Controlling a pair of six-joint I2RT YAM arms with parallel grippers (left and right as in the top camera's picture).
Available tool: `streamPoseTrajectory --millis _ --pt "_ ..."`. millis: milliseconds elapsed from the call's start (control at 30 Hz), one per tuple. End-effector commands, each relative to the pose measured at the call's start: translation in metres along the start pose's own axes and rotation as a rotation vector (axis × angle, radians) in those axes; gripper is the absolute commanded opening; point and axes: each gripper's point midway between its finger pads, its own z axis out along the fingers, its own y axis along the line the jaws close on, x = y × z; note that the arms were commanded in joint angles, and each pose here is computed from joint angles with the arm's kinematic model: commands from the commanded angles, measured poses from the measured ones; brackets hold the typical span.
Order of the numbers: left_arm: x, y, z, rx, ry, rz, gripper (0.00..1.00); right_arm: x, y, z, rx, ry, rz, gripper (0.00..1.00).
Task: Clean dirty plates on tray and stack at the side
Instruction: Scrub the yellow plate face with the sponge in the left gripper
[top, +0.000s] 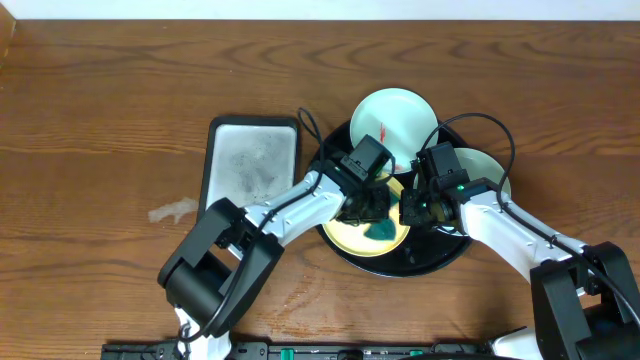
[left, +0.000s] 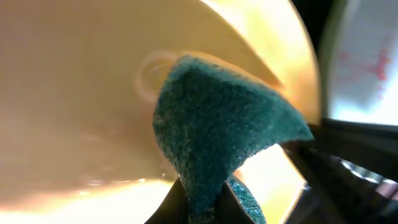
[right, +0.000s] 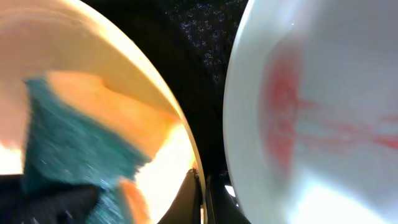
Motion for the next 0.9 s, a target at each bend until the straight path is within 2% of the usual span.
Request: streamPoseTrajectory --millis 0,33,133,300,400,500,700,867 --pt "-0.025 0.072 -0.006 -0.295 -0.121 -0.035 0.07 0.010 -0.020 0.008 0.086 0.030 -0.013 0.01" --pt "-0.029 0.089 -0.015 -0.383 -0.153 -0.038 0.07 0.010 -0.020 0.007 0.086 0.029 -0.013 0.01" --pt "-0.038 0.107 -0.040 -0.527 -0.210 -0.027 0.07 0.010 -0.020 0.007 0.087 0.031 -0.012 0.01" --pt "-0.053 0.100 -0.072 -0.600 -0.271 0.023 0.07 0.013 -0.021 0.007 0.091 0.040 -0.011 0.01" --pt "-0.056 0.097 -0.074 -0.597 -0.277 0.022 0.07 0.014 -0.021 0.007 0.092 0.044 -0.011 0.01" --pt "-0.046 0.081 -0.058 -0.482 -0.210 0.018 0.07 0.014 -0.021 0.007 0.094 0.046 -0.011 0.01" --pt "-0.016 0.013 -0.005 -0.096 -0.015 0.022 0.07 0.014 -0.021 0.007 0.094 0.047 -0.011 0.01" --pt "0.016 -0.017 0.026 0.028 0.119 0.034 0.08 0.016 -0.022 0.007 0.096 0.053 -0.009 0.01"
